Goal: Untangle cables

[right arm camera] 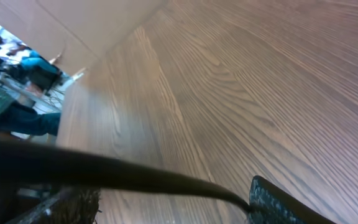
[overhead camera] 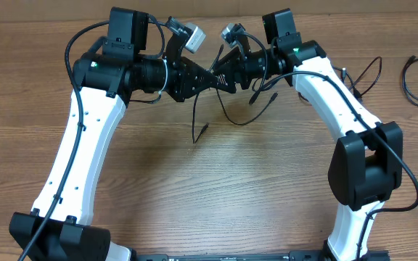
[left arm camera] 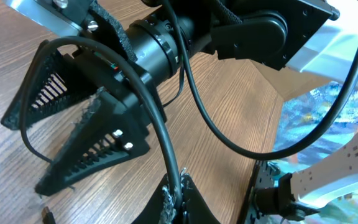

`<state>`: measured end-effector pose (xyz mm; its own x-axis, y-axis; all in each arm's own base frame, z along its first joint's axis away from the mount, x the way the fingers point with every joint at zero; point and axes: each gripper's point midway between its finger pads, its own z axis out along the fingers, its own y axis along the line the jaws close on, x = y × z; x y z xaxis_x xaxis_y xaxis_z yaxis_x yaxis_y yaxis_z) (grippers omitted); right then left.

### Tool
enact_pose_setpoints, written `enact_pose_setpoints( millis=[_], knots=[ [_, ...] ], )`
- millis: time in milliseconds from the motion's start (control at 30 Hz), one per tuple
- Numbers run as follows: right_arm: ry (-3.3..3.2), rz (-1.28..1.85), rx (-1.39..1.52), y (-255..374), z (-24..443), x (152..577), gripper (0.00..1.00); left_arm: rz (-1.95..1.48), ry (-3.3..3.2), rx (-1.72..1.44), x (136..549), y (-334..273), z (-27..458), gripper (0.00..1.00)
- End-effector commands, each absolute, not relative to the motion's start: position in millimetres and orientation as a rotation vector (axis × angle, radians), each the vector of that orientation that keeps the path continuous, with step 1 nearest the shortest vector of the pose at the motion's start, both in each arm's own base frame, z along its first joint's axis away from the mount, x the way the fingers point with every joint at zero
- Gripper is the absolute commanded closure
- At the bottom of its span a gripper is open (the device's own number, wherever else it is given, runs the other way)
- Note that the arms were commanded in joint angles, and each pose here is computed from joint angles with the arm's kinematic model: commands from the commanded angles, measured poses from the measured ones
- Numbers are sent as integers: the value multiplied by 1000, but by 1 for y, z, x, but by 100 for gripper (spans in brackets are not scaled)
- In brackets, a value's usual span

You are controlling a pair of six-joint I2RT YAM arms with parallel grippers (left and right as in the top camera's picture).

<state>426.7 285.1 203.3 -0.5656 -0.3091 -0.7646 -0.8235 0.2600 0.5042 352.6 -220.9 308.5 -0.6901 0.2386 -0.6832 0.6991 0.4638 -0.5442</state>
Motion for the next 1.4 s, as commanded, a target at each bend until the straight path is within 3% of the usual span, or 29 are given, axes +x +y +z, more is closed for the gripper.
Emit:
enact_pose_setpoints(
  millis=[0,367,967,1133,1367],
  knots=[
    [1953,1415,-1031,290,214,416,25,-1125,2135,829,354,-222,318,96],
    [1838,1572,-1083,298,232,397,25,-840,2171,762,388,-202,306,96],
    [1678,1679,-1234,336,247,362,25,-726,2106,624,421,-193,324,96],
    [1671,1676,-1236,336,247,362,43,-723,2111,603,423,-192,324,96],
    [1670,1679,-1242,338,247,360,45,-700,2123,553,428,-188,324,96]
  ],
)
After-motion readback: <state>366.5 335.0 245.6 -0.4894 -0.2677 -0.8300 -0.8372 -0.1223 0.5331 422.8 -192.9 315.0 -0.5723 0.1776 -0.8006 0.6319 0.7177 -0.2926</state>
